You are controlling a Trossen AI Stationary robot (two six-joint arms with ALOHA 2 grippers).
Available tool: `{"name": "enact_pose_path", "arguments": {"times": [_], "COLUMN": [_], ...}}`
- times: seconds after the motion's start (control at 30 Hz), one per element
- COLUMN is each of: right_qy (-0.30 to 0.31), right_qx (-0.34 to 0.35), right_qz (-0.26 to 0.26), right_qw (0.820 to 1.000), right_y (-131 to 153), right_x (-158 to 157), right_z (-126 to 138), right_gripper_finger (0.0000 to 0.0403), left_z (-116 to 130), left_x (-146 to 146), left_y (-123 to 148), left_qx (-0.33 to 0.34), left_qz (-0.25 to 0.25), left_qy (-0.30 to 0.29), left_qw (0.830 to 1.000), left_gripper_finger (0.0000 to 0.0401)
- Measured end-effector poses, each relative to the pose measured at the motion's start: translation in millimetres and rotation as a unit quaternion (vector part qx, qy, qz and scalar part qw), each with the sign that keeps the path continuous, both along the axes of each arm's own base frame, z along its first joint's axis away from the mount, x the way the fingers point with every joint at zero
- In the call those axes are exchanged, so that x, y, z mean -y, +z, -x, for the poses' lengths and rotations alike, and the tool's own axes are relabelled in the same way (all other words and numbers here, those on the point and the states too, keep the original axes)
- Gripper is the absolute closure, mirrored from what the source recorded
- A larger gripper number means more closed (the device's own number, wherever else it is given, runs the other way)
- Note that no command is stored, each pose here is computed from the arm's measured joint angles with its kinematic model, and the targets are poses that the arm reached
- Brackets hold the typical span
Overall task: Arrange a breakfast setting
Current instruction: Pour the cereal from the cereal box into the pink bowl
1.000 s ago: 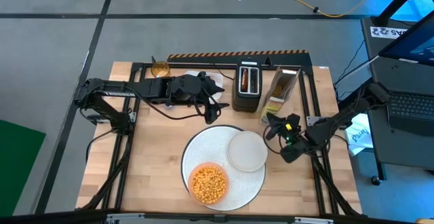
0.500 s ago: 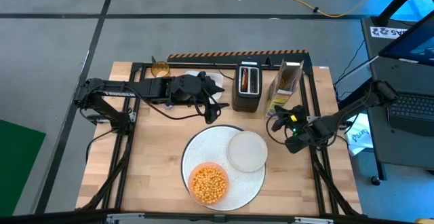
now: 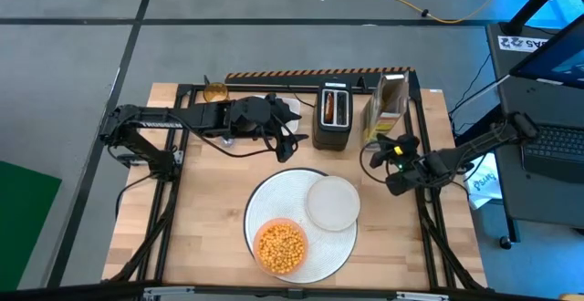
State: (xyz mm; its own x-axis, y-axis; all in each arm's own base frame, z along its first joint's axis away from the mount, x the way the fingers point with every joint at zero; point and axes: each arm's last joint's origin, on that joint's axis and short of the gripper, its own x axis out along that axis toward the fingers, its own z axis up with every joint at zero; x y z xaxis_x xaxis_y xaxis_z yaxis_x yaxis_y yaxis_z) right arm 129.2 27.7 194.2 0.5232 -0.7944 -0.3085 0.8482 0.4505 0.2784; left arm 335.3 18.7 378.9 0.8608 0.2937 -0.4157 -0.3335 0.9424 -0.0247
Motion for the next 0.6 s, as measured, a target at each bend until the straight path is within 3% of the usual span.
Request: {"name": "enact_pose_path", "arguments": {"times": [0.37,0.6], "right_qy": [-0.032,0.028], "right_qx": [-0.012,0.017], "right_qz": [0.007,0.018], "right_qw": [0.999,0.999], "right_y": [0,14], "right_x": [10,-5], "right_z": [-3,-15], "right_gripper_finger": [0.0403,0.0403], "left_z": [0,0], "left_x": [0,0], "left_y": [0,0], "left_qx": [0.0,0.002], "left_qz": [-0.002,0.002], "left_qy": [0.005,0.006], "left_qw": [1.0,1.0], "left_gripper_finger": [0.0133,0.0133]}}
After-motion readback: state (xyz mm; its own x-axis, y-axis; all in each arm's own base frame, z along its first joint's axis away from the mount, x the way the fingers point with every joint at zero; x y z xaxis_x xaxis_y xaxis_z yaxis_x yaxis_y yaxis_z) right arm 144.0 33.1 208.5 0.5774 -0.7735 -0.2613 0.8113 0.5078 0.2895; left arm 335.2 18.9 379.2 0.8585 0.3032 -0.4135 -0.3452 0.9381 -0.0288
